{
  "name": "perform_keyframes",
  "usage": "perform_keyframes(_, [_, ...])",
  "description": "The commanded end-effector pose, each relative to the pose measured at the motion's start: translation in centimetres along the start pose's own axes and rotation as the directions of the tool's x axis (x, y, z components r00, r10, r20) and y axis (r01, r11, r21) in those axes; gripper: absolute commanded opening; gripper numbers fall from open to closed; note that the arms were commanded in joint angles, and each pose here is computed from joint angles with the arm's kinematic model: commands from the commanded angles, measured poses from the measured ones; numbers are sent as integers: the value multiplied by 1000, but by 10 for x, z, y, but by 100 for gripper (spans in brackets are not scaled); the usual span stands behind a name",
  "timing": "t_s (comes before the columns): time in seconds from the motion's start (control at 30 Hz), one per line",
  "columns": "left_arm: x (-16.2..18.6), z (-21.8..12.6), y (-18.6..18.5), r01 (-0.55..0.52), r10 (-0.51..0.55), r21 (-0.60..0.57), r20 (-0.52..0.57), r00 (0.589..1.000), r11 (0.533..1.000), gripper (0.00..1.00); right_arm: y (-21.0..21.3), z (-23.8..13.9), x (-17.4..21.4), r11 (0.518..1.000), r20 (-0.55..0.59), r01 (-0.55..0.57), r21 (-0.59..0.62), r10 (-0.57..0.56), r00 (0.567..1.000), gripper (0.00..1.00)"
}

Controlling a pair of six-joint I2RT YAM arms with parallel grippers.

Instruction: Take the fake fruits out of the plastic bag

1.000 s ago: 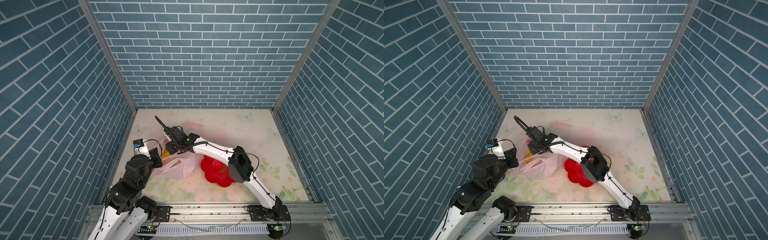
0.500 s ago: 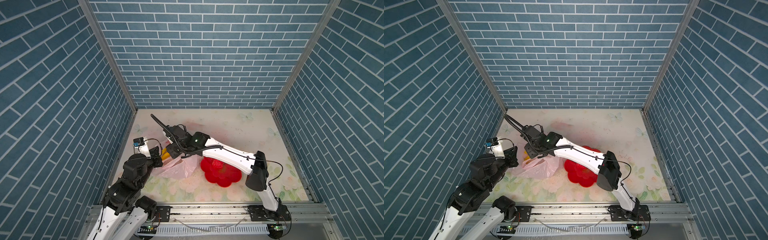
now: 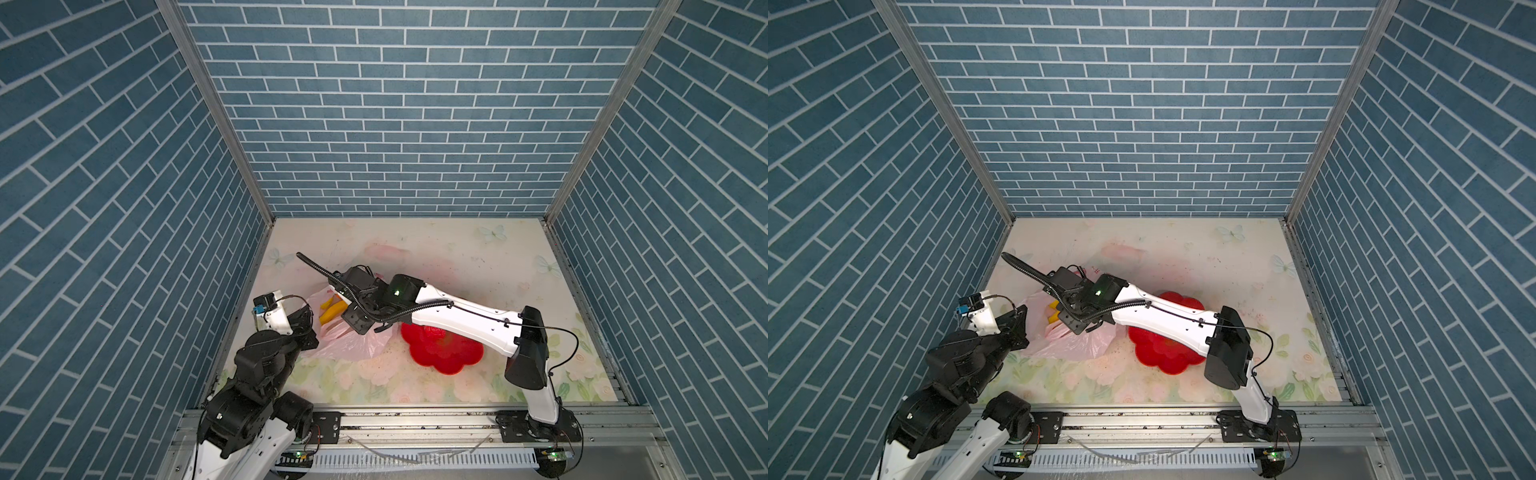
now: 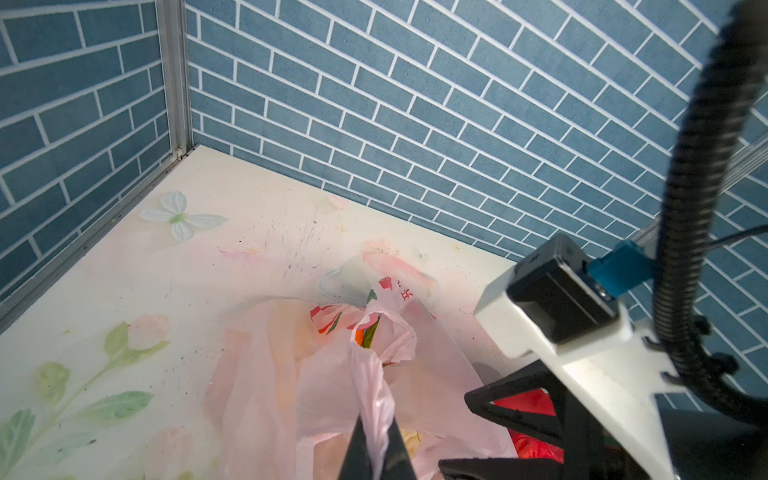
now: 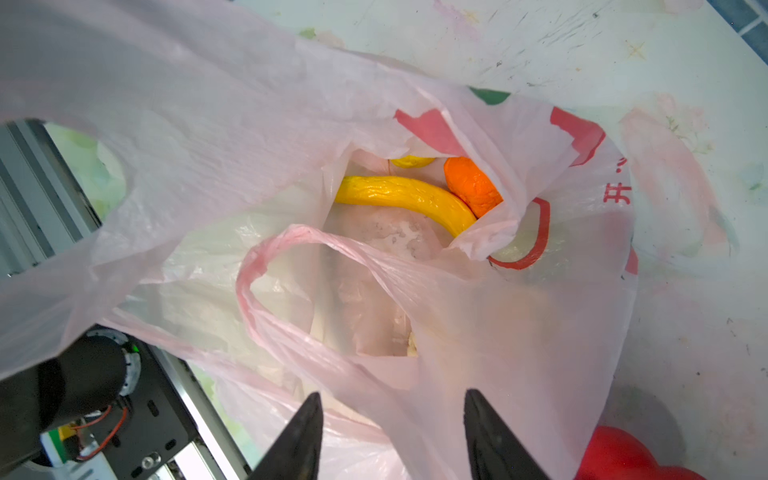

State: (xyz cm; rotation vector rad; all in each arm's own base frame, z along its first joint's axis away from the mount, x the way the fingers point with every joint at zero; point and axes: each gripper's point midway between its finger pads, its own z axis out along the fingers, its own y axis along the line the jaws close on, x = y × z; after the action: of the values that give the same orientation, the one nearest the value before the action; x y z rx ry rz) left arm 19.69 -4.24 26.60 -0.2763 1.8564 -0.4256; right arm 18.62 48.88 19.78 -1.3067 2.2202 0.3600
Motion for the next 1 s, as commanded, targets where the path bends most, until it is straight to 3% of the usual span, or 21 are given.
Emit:
perform_keyframes(0.0, [3, -1, 7, 21, -21, -24, 6, 1000, 999, 7, -6, 7, 15, 991, -73, 134, 28, -131, 989, 56])
perform_keyframes(0.23, [4, -1, 8, 24, -24, -26, 2, 1000, 999, 7, -6, 14, 29, 982, -145, 190, 23, -184, 972, 56])
perform_keyframes(0.83, [5, -6, 7, 40, -40, -8, 4, 999, 999, 7, 4, 45, 3, 991, -56, 134, 18, -133, 990, 56])
perform_keyframes(0.97, [6, -5, 7, 40, -40, -9, 8, 999, 999, 7, 5, 68, 14, 991, -94, 133, 17, -131, 987, 54])
